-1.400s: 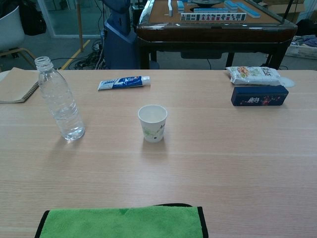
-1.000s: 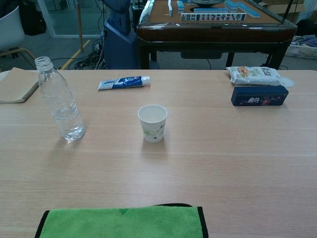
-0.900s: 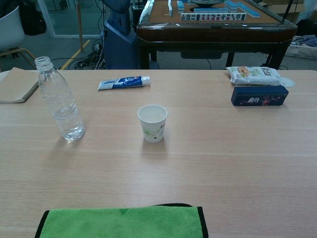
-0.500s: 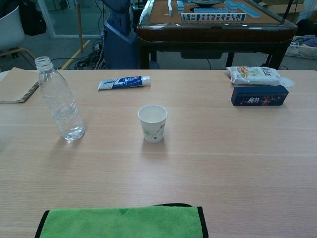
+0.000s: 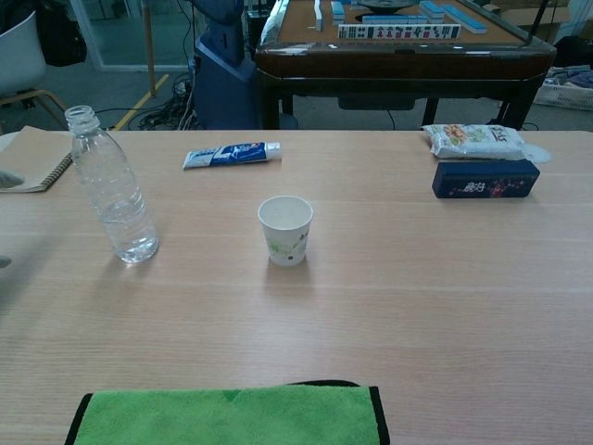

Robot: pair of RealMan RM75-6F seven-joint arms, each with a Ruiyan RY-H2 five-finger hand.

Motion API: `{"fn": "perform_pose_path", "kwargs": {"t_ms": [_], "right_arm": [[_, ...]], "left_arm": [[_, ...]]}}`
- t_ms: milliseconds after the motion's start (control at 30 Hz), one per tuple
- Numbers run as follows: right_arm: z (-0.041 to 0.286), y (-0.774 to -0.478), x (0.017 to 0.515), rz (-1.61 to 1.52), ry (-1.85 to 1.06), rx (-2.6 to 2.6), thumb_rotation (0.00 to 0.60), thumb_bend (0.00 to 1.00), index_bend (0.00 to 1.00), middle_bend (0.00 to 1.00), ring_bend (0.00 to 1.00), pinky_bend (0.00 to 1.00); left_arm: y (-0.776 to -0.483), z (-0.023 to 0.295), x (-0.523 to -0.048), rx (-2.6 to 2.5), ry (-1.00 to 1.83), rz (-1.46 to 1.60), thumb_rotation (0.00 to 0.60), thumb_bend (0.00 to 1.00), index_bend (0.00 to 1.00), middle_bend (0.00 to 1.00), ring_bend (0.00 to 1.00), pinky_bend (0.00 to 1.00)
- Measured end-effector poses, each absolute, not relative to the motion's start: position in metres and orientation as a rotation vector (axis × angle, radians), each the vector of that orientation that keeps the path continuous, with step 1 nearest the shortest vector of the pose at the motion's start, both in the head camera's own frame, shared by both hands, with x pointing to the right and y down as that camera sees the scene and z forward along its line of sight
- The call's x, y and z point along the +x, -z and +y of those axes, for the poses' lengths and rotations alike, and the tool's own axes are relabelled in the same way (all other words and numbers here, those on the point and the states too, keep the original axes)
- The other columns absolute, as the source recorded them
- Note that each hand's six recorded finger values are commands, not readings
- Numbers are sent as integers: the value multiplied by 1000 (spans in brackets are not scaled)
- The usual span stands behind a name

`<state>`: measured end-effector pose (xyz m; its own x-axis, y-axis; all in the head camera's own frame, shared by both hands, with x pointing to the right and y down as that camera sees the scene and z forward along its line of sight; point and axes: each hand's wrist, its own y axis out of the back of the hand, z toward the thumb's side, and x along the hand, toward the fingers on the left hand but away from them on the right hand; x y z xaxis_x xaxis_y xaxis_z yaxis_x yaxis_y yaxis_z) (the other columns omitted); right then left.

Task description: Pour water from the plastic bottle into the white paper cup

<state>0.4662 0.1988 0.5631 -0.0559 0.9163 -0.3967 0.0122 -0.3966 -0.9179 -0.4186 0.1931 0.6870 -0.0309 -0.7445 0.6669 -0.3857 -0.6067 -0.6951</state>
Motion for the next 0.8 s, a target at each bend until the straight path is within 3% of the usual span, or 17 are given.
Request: {"fn": "perform_pose_path", "kwargs": {"t_ms": [800], "right_arm": [[197, -556, 471, -1066, -1532, -1487, 600, 0, 311, 324, 256, 443]], "left_arm": [[-719, 160, -367, -2043, 1607, 1261, 600, 0, 0, 0, 101, 197]]}}
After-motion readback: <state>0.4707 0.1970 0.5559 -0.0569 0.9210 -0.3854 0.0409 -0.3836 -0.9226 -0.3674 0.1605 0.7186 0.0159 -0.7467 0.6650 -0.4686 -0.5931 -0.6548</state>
